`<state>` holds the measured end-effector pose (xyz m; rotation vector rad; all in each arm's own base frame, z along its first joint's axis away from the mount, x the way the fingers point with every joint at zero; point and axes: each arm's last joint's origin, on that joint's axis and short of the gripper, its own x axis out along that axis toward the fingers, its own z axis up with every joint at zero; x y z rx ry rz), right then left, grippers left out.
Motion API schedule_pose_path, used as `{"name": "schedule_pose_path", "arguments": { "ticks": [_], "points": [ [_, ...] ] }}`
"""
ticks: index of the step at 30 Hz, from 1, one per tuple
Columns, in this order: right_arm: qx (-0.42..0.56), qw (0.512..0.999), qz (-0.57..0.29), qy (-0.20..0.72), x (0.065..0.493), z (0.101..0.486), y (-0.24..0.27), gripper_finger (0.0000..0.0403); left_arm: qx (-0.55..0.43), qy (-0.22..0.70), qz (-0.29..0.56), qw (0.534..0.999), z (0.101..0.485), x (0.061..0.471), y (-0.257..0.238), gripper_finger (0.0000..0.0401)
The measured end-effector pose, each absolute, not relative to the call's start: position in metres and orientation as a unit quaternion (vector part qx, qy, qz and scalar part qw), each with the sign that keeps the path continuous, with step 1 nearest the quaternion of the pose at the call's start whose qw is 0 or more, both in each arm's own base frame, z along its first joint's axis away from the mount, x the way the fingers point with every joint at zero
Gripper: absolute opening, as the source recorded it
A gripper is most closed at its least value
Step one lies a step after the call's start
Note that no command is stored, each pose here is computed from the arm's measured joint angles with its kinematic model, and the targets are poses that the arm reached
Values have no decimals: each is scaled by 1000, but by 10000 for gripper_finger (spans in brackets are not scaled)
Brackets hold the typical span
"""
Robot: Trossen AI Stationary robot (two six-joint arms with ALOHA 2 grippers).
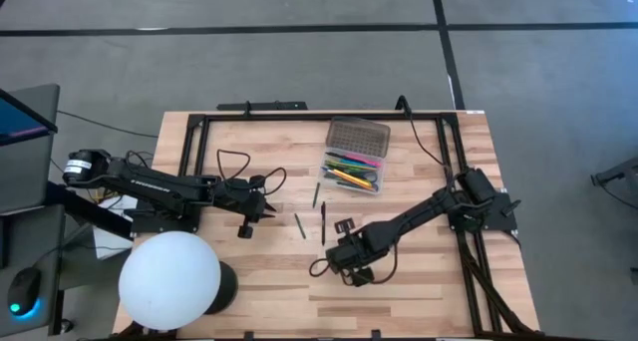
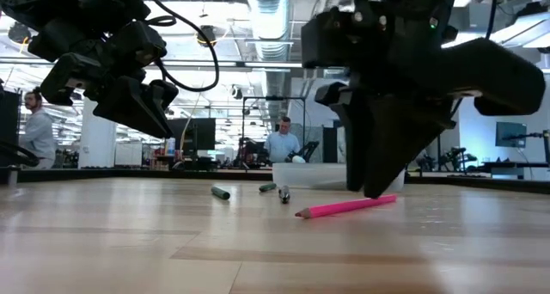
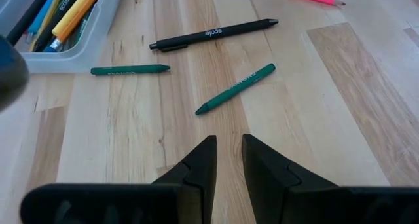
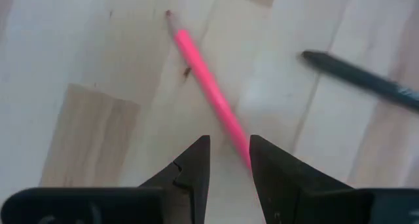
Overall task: Pick & place school supplies into a supply box
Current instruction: Put the pink pencil into the black supply box
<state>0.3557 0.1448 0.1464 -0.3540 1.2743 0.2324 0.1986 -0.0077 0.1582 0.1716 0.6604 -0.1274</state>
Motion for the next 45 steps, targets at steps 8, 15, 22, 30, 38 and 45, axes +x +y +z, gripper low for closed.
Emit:
{"name": "schedule_pose_path", "arguments": {
  "ticks": [8, 15, 22, 30, 38, 45],
  "points": [
    [-163, 777, 101, 600, 357, 146, 135, 102, 85, 320, -60, 942, 159, 199, -8, 68],
    [-138, 775, 120, 604, 360, 145, 129, 102, 85, 320, -60, 942, 159, 199, -8, 67],
    [-135, 776, 122, 604, 360, 145, 129, 102, 85, 320, -60, 942, 159, 199, -8, 68],
    [-125, 779, 118, 603, 362, 134, 122, 102, 85, 320, -60, 942, 159, 199, -8, 68],
    [-63, 780, 71, 619, 361, 130, 112, 102, 91, 317, -55, 942, 159, 199, -7, 68],
    [-20, 774, 27, 633, 359, 129, 109, 91, 91, 317, -55, 942, 159, 199, -7, 68]
  ]
}}
